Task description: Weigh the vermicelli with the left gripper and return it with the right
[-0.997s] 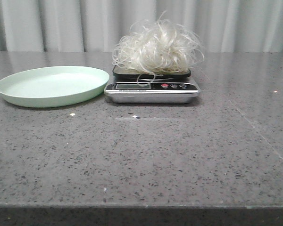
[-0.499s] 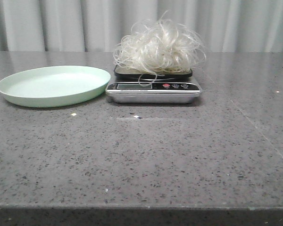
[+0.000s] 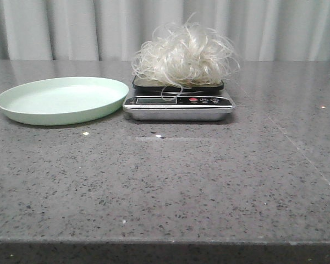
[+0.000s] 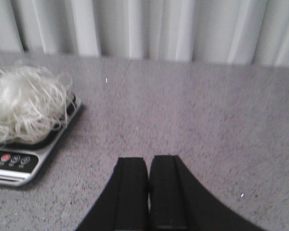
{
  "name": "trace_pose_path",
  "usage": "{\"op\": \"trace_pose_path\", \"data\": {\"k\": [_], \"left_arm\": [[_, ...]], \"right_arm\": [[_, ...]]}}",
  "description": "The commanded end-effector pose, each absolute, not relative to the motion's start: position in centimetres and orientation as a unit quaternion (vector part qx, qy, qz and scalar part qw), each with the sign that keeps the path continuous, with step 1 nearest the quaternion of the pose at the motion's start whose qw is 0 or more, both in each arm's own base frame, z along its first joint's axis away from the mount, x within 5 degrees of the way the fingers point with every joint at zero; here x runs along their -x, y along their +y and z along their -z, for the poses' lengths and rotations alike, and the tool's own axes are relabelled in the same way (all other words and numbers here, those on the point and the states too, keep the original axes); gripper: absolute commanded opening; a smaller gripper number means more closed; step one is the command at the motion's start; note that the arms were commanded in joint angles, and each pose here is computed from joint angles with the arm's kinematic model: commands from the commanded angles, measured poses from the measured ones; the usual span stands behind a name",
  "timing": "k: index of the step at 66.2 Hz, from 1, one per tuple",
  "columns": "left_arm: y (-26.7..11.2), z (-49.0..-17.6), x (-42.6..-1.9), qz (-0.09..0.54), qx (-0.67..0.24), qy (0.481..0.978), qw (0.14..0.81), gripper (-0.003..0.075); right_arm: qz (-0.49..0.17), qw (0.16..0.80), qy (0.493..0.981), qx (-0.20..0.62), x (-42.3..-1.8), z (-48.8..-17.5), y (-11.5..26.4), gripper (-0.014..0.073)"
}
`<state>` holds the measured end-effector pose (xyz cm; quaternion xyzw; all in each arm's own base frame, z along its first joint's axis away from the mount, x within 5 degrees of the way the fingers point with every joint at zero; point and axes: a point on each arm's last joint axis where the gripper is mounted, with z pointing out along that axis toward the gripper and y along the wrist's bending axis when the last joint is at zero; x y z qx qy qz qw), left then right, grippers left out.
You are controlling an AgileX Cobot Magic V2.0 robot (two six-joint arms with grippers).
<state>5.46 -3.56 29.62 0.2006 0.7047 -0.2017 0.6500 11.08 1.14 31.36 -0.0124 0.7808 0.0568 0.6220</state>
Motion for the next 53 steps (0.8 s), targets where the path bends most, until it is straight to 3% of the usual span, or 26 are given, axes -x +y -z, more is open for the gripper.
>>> {"op": "trace_pose_path", "data": {"k": [1,7,16,22,40,53], "left_arm": [[-3.6,-31.3,-5.4,0.219,-0.185,0.669,0.685,0.0134],[-3.6,-31.3,-5.4,0.219,-0.185,0.669,0.685,0.0134],[-3.6,-31.3,-5.4,0.220,-0.185,0.669,0.686,0.0134],[-3.6,-31.3,-5.4,0.220,-0.185,0.669,0.686,0.0134],[-3.6,-31.3,-5.4,0.220,-0.185,0.669,0.686,0.0134],[-3.6,-31.3,-5.4,0.220,-0.185,0.669,0.686,0.0134]], "right_arm": [[-0.074,0.656,0.752,0.005,-11.9,-33.3,1.3,0.0182],[-0.089,0.648,0.756,0.015,-12.7,-34.2,1.9,0.0250],[-0.113,0.624,0.771,0.048,-14.6,-36.1,3.4,0.0486],[-0.128,0.607,0.781,0.070,-16.2,-37.5,4.7,0.0582],[-0.168,0.547,0.808,0.136,-22.3,-41.2,10.1,0.0599],[-0.189,0.489,0.837,0.154,-27.3,-42.1,13.9,0.0599]]}}
